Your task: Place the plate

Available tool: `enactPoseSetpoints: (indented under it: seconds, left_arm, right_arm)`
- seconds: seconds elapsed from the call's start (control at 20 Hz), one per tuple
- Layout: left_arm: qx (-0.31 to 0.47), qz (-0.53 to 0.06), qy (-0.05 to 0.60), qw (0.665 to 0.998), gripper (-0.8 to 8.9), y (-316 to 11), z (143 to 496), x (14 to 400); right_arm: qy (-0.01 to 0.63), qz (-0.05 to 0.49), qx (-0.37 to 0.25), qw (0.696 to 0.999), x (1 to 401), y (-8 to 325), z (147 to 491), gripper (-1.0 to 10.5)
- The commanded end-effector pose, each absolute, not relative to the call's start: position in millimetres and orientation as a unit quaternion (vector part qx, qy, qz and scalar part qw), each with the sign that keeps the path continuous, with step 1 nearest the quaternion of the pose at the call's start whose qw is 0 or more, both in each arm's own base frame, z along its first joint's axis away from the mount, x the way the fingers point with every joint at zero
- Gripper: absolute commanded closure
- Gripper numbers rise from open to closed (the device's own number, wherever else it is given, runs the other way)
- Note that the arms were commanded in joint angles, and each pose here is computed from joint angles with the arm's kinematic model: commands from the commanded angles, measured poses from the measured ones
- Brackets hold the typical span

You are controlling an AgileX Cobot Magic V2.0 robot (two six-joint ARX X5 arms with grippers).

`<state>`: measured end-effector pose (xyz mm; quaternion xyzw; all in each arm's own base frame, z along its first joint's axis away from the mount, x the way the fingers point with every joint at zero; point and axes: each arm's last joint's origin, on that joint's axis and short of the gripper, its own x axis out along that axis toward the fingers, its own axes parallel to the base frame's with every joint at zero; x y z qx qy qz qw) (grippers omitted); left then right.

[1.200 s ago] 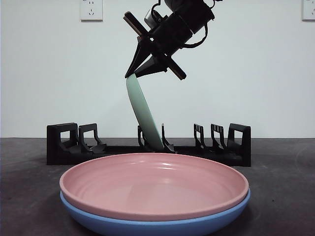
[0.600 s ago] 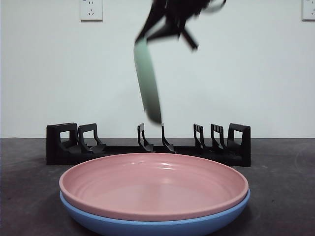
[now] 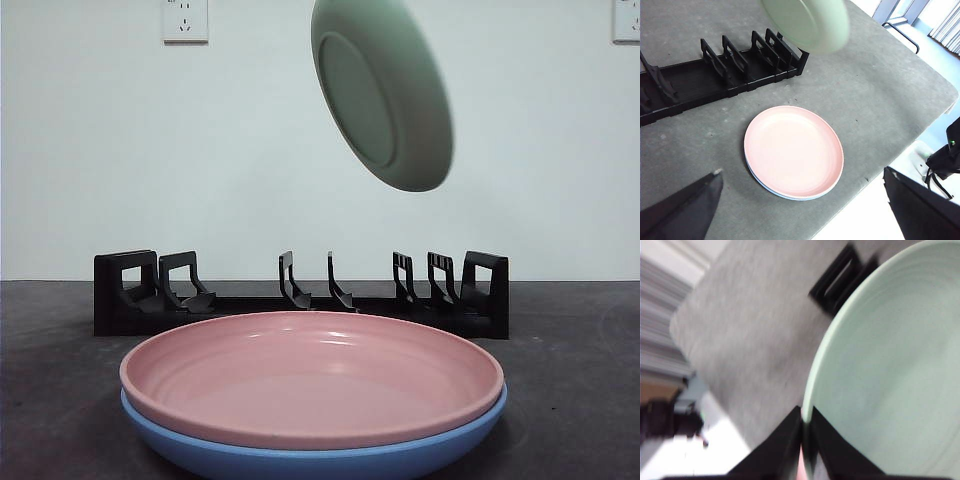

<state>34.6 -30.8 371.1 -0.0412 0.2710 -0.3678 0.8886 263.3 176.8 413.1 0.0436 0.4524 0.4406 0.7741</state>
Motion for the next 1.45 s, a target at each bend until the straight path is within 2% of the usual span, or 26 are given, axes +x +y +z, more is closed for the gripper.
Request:
enactPoseSetpoints:
  seconds: [0.05, 0.4, 0.75, 1.05, 1.25, 1.45]
  left_arm:
    - [-0.031, -0.375, 0.253, 0.891, 3.22, -30.0, 377.1, 33.1]
    - [-0.019, -0.379, 0.245, 0.892, 3.22, -30.8, 377.8, 34.3]
    - [-0.016, -0.380, 0.246, 0.892, 3.22, -31.3, 377.7, 35.1]
    - [-0.014, -0.380, 0.245, 0.892, 3.22, -31.3, 377.7, 35.1]
    - [-0.011, -0.381, 0.243, 0.892, 3.22, -31.3, 377.7, 35.1]
    - [-0.011, -0.382, 0.243, 0.892, 3.22, -31.4, 377.9, 35.1]
  right_arm:
    - [0.430, 0.483, -0.008, 0.763, 245.4, 182.1, 420.4, 9.4]
    - [0.444, 0.536, -0.098, 0.712, 196.9, 206.5, 407.5, 9.4]
    - [0.470, 0.492, -0.221, 0.699, 152.8, 237.6, 364.5, 9.4]
    - [0.455, 0.453, -0.285, 0.712, 127.4, 261.7, 320.4, 9.4]
    - [0.432, 0.445, -0.303, 0.724, 105.4, 277.5, 290.5, 9.4]
    - [0.402, 0.408, -0.338, 0.747, 86.8, 287.9, 274.2, 9.4]
